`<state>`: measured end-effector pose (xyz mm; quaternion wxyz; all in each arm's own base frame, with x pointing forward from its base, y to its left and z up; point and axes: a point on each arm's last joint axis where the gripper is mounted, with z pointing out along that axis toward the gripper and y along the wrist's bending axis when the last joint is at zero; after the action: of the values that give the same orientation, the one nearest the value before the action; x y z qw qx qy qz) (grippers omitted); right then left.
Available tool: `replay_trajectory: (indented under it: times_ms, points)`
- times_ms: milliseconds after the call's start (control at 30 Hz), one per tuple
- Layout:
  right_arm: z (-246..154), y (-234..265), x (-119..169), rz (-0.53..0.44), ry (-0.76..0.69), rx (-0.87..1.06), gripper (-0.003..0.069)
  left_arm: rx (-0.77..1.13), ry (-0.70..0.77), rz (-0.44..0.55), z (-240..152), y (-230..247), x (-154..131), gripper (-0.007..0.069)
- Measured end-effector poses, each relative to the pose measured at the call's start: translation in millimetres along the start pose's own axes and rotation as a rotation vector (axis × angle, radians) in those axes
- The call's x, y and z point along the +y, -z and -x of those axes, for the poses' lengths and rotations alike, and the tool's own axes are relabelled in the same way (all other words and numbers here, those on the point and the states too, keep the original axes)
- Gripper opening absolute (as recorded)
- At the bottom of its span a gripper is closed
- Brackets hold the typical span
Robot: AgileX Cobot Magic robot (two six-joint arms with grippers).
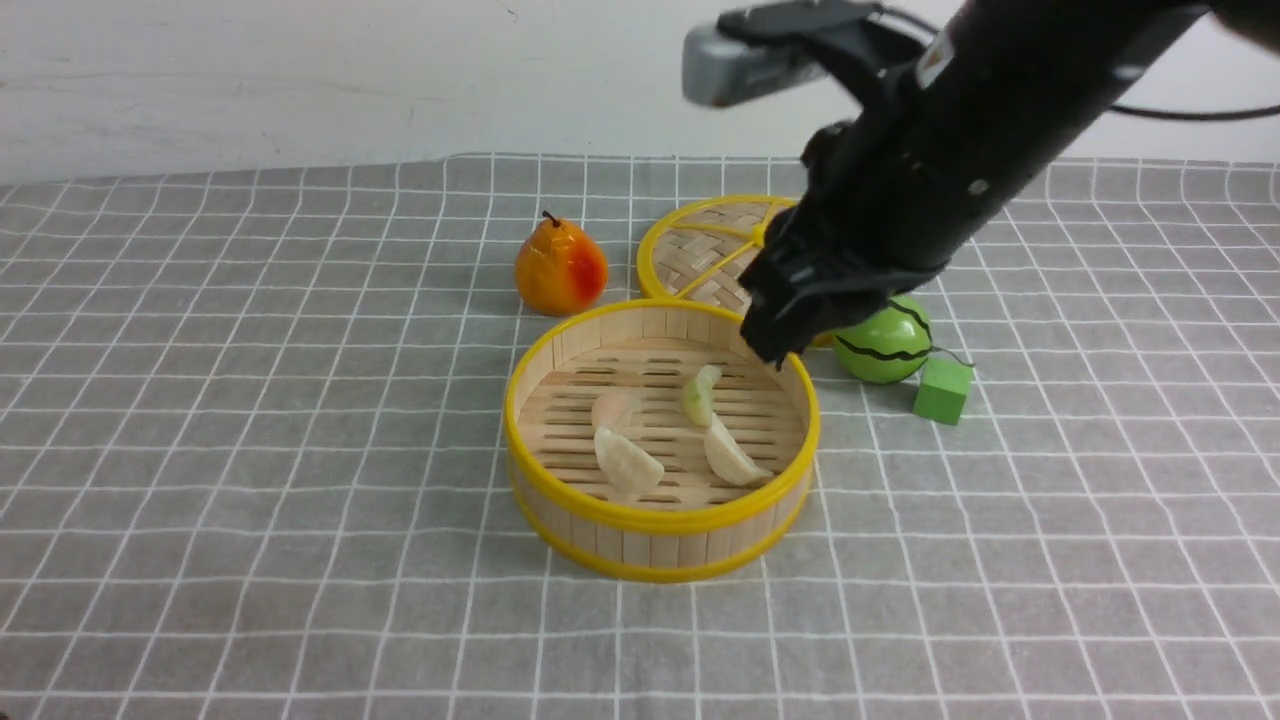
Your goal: Put the dumplings into the steamer on the table with the grey tablecloth.
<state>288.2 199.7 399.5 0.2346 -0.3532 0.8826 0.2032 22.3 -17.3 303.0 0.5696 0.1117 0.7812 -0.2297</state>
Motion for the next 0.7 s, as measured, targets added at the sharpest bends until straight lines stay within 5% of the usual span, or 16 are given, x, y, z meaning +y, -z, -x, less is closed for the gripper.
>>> replay_trajectory:
  times_ms: [167, 700]
  points:
    - [-17.6, 48.2, 22.9, 0.024, 0.065, -0.117, -0.0019, 0.006, -0.001, 0.001, -1.3, 0.3, 0.3, 0.0043]
    - [-145.8, 116.8, 52.6, -0.141, 0.067, -0.685, -0.0014, 0.008, -0.002, 0.004, -1.4, 0.3, 0.5, 0.0060]
